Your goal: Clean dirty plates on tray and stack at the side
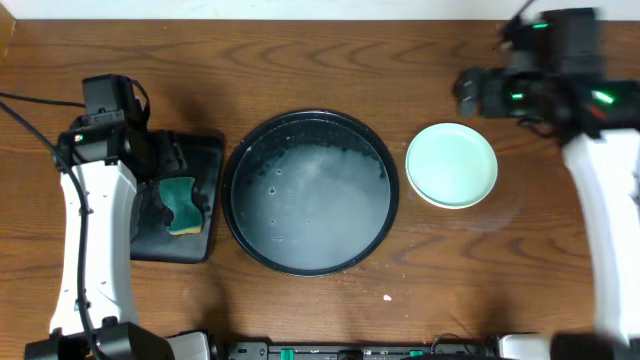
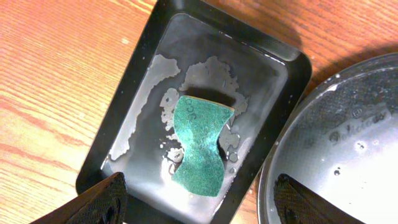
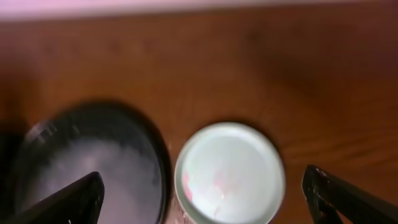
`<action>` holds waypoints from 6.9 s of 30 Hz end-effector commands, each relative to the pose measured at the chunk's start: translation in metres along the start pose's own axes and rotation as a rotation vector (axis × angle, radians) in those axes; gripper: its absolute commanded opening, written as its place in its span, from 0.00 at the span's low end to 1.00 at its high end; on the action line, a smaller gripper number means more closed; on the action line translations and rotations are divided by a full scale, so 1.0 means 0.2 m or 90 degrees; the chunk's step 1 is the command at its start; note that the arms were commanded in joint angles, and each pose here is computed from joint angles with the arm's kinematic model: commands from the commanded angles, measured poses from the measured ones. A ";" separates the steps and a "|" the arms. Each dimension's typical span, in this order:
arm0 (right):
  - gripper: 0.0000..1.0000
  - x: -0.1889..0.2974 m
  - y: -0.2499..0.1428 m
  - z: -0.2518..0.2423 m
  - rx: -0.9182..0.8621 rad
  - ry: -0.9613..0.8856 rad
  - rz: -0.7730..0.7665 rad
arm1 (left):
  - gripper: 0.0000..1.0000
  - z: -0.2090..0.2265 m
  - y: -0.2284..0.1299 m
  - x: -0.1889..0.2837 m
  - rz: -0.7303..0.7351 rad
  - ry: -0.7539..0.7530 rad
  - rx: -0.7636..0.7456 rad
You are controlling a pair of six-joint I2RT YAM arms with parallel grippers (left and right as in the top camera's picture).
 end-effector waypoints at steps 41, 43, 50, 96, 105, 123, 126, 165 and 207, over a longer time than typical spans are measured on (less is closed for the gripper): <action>0.99 0.14 -0.45 -0.09 0.137 0.016 -0.404 | 0.76 0.01 0.01 0.00 0.003 0.004 -0.006; 0.99 0.09 -0.57 -0.10 0.129 0.023 -0.416 | 0.76 0.01 0.01 0.00 0.003 0.004 -0.006; 0.99 0.01 -0.88 -0.16 0.127 0.033 -0.486 | 0.76 0.01 0.01 0.00 0.003 0.004 -0.006; 0.99 -0.04 -1.07 -0.17 0.123 0.044 -0.480 | 0.77 0.01 0.01 0.00 0.003 0.004 -0.006; 0.99 -0.04 -1.07 -0.17 0.123 0.044 -0.480 | 0.77 0.01 0.01 0.00 0.003 0.004 -0.006; 0.99 -0.04 -1.07 -0.17 0.123 0.044 -0.480 | 0.77 -0.02 0.06 0.26 -0.265 -0.045 0.003; 0.99 -0.04 -1.07 -0.17 0.123 0.044 -0.480 | 0.77 -0.05 0.00 0.31 -0.388 -0.085 0.005; 0.99 -0.04 -1.07 -0.17 0.123 0.044 -0.480 | 0.77 0.02 -0.51 -0.02 -0.664 -0.045 -0.025; 0.99 -0.04 -1.07 -0.17 0.123 0.044 -0.480 | 0.77 0.02 -0.51 -0.03 -0.659 -0.045 -0.025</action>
Point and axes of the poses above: each gripper's point midway between its finger pads, its own x axis back along the fingers, its own z axis along the line the jaws close on, y = z × x, the point moved 1 cm from there along x, back along the fingers, and after that the axes turned 3 degrees about -x, right-handed, at the moved point
